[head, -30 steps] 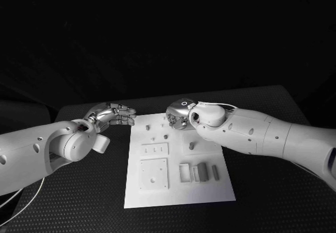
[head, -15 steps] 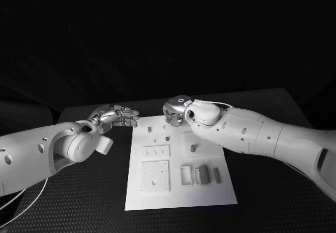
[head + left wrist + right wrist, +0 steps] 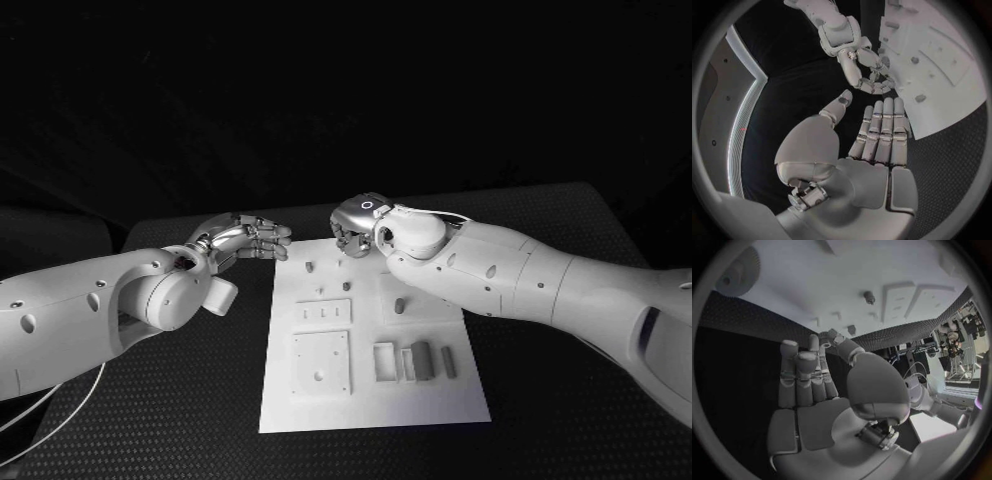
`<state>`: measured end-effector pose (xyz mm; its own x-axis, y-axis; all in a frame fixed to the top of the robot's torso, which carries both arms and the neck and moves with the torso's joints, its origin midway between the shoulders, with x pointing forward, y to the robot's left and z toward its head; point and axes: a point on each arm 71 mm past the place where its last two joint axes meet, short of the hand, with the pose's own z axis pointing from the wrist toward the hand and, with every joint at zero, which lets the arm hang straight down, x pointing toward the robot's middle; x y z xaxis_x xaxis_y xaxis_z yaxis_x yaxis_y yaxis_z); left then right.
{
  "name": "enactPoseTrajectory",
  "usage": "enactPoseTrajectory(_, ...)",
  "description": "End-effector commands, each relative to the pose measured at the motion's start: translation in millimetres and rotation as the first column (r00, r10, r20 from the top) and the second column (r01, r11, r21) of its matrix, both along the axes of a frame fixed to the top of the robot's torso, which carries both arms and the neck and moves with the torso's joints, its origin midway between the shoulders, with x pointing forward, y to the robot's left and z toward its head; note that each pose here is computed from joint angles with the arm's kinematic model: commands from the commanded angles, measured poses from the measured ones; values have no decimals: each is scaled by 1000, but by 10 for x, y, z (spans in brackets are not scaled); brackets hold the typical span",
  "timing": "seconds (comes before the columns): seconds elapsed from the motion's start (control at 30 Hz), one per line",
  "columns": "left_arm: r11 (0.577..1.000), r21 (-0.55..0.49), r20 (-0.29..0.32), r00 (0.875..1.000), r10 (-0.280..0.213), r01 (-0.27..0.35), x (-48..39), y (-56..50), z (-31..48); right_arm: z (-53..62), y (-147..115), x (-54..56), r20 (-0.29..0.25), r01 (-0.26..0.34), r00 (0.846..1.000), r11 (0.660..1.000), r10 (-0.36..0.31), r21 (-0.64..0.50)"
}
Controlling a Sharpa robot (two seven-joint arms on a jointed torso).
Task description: Assemble the parts on the task board
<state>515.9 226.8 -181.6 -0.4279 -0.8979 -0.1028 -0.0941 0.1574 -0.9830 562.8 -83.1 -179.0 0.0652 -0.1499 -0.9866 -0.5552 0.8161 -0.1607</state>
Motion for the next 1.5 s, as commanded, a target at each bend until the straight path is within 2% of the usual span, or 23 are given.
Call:
enactPoseTrajectory(0.03, 1000, -9, 5, 1000, -12, 12, 22, -43, 10, -19, 41, -14, 47, -24, 999, 999, 25, -22)
enactPoseTrajectory(0.23, 1000, -11, 4, 1000, -16, 16, 32, -73, 4, -35, 78, -31, 83, -33, 996, 999, 36, -35)
enactPoseTrajectory(0.53, 1000, -11, 3, 1000, -13, 13, 25, -54, 3, -62, 62, -35, 128, -32, 991, 997, 40, -64)
enactPoseTrajectory(0.9, 1000, -12, 3, 1000, -14, 14, 22, -55, 5, -179, 65, -56, 125, -32, 991, 995, 43, -89)
enactPoseTrajectory(1.5, 1000, -12, -1, 1000, -17, 17, 16, -60, 5, -204, 70, -46, 147, -15, 989, 996, 27, -85)
